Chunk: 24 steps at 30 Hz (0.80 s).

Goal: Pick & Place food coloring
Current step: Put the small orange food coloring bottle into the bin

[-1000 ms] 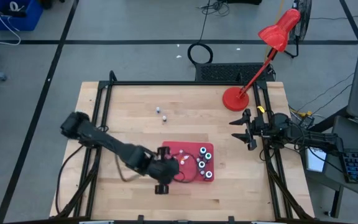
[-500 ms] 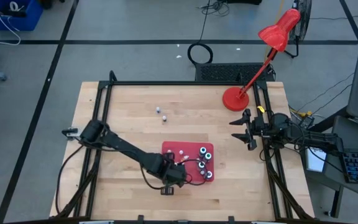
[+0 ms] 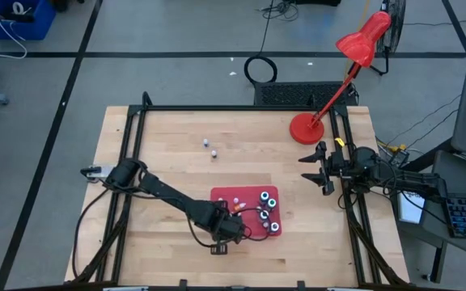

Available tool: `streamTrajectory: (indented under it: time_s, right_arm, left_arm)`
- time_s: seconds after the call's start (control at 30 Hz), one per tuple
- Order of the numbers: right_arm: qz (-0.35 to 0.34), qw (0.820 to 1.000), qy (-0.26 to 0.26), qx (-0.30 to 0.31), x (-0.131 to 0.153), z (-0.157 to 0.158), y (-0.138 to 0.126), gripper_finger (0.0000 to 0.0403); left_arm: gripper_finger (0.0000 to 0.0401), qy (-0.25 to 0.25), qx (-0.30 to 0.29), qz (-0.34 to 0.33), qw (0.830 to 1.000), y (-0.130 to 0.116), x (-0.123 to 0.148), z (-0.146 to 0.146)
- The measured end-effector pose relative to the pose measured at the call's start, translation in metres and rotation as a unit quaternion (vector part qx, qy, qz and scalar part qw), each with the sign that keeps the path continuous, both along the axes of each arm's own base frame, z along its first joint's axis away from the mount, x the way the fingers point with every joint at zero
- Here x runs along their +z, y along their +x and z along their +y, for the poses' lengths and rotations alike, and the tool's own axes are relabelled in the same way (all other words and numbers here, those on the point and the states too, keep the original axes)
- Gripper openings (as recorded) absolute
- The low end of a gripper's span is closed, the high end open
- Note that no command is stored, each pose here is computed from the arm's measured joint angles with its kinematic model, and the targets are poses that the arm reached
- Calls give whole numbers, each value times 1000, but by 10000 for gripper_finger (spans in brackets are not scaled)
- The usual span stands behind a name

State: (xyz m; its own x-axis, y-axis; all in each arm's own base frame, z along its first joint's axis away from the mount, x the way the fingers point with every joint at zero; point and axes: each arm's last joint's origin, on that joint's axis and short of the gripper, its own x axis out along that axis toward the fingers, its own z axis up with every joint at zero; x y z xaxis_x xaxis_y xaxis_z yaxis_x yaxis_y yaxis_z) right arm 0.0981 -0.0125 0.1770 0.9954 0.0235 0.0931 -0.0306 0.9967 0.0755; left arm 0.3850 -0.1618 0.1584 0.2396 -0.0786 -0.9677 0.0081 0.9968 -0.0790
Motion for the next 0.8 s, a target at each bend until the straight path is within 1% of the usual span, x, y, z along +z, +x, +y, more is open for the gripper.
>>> streamTrajectory:
  time_s: [0.37,0.63,0.8]
  right_arm:
    - [1,1000,0,0,0,0,0,238]
    - [1,1000,0,0,0,0,0,238]
    - [1,1000,0,0,0,0,0,238]
  left_arm:
    - [111,-1,11,-2,1000,1,0,1]
    - [114,-2,12,-1,1000,1,0,1]
    - [115,-23,12,-6,1000,-1,11,3]
